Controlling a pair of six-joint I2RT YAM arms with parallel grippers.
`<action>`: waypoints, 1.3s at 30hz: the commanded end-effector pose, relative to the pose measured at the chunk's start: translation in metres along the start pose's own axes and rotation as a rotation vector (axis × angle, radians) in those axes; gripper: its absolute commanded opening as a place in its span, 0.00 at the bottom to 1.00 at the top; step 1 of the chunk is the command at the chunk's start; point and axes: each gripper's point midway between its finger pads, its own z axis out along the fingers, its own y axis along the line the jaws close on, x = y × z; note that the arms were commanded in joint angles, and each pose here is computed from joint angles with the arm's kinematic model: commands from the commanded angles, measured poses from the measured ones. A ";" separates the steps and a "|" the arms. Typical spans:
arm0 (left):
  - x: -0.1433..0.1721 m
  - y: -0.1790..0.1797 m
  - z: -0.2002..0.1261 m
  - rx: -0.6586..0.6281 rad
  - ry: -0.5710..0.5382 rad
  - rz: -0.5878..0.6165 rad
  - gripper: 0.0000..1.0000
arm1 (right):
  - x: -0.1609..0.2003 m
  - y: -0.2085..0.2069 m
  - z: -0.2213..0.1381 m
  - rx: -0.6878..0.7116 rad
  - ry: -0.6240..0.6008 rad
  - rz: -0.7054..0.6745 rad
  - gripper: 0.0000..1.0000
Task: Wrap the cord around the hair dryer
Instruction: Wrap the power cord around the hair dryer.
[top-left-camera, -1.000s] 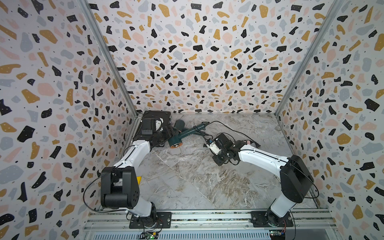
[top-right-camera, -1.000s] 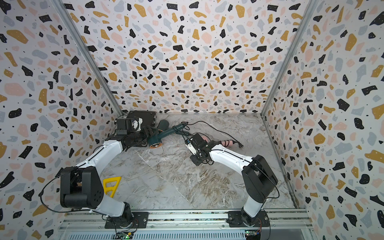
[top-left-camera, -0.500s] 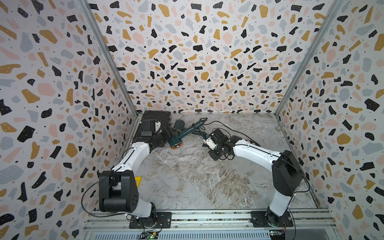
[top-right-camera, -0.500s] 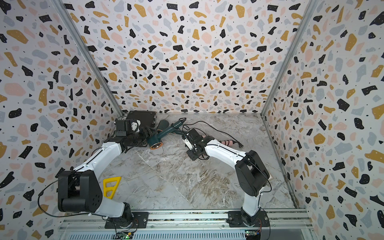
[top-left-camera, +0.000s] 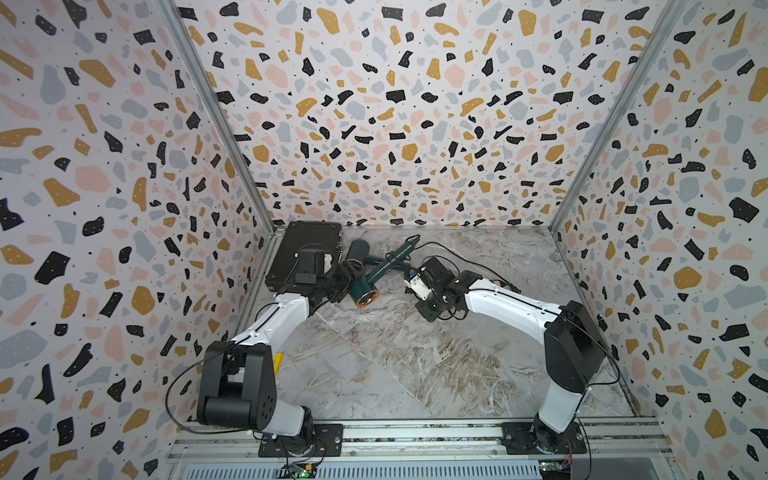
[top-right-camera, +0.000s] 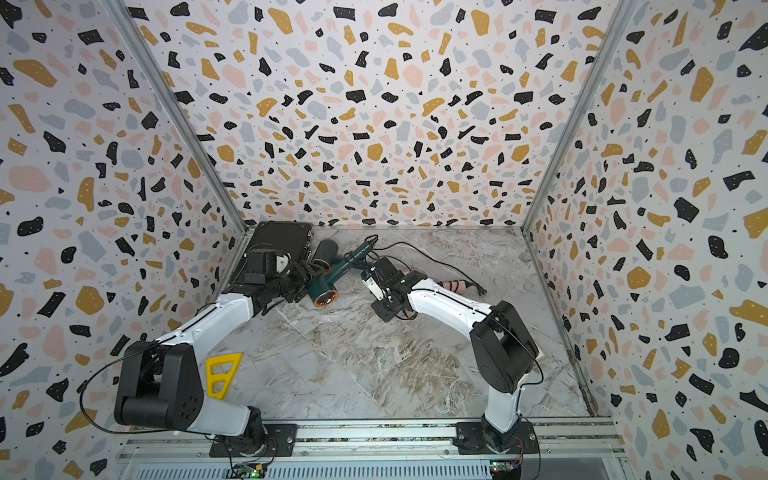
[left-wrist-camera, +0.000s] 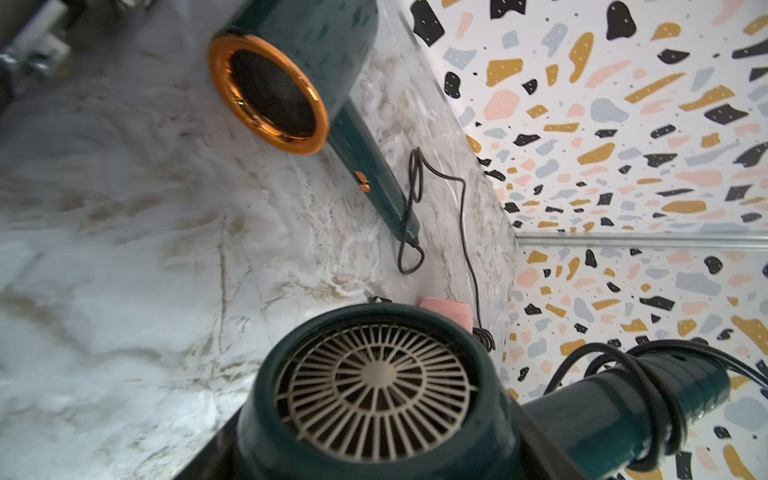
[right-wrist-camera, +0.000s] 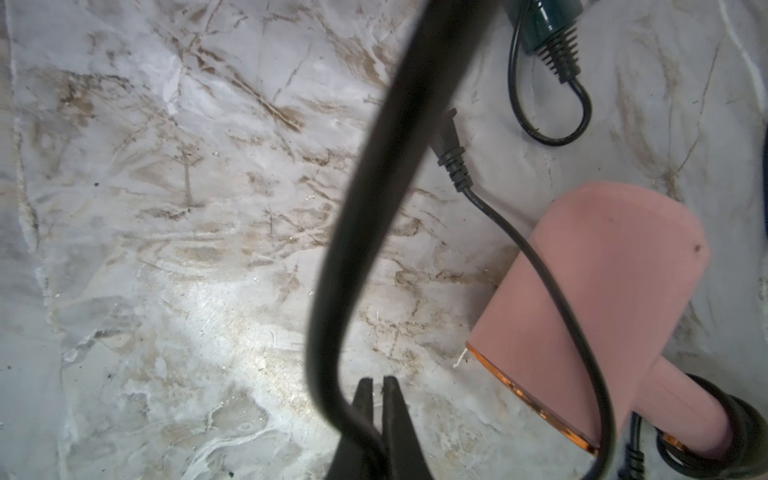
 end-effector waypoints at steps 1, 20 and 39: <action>-0.028 -0.015 -0.016 0.020 -0.170 0.002 0.00 | -0.017 0.015 -0.038 -0.030 -0.058 -0.058 0.00; 0.006 0.005 -0.046 -0.452 -0.050 0.662 0.00 | -0.075 0.000 -0.112 0.078 -0.080 -0.354 0.00; 0.165 -0.076 -0.091 0.376 0.541 0.777 0.00 | -0.104 -0.011 -0.106 -0.216 -0.236 -0.321 0.00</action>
